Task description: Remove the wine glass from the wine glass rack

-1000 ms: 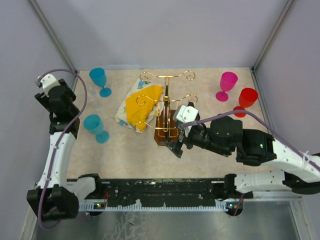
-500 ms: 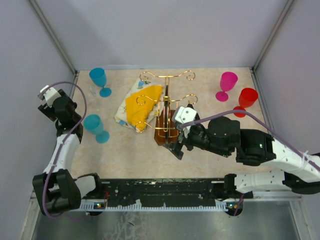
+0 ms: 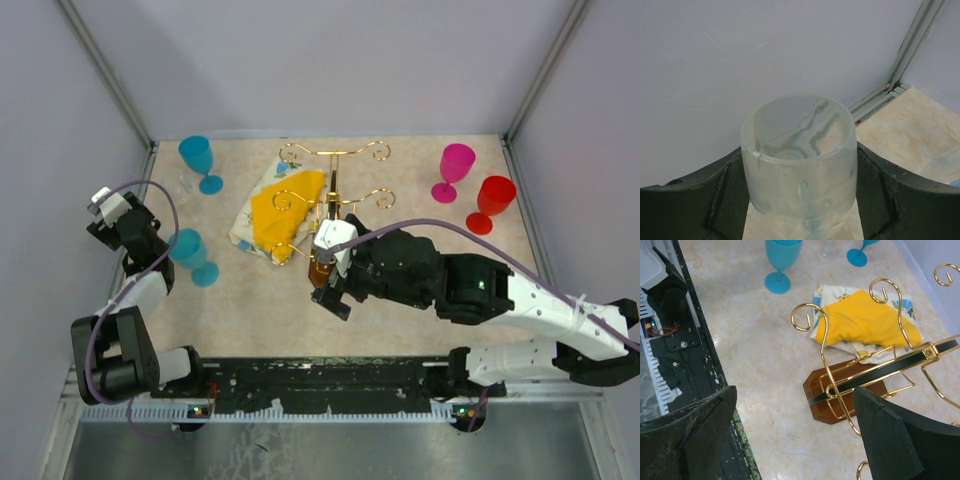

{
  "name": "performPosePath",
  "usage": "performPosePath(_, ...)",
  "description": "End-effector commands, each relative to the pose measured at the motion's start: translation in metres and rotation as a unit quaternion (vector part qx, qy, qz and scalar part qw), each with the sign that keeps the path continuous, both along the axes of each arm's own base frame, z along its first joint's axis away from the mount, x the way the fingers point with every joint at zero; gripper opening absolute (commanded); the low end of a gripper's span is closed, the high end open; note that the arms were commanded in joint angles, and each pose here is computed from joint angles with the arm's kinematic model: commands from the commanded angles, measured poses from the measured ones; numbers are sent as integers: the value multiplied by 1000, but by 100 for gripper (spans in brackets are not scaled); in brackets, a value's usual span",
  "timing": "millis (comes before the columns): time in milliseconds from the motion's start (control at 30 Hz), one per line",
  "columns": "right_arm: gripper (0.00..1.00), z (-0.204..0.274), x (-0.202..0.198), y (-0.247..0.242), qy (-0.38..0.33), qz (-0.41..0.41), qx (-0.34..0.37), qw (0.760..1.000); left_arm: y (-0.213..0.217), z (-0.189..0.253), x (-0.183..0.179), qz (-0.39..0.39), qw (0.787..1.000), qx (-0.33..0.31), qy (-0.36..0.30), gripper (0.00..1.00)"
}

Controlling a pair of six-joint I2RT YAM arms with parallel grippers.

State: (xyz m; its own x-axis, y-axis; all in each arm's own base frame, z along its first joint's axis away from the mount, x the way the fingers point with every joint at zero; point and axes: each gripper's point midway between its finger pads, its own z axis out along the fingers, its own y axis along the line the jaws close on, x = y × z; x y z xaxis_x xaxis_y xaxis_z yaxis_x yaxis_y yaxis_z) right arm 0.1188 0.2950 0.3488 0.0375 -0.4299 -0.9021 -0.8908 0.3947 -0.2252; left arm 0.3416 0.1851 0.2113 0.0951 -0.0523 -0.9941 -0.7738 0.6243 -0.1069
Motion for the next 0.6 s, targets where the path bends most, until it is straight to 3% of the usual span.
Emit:
performPosePath(0,99,30,2,-5,-1,-4,49,999,0,21,7,-22,998,23,-61,58)
performPosePath(333,99,25,3,-22,8,-24,47,999,8,18,19,-33,996,50,-62,55)
performPosePath(567,99,18,6,-31,7,-33,47,998,20,6,12,-30,997,30,-61,55)
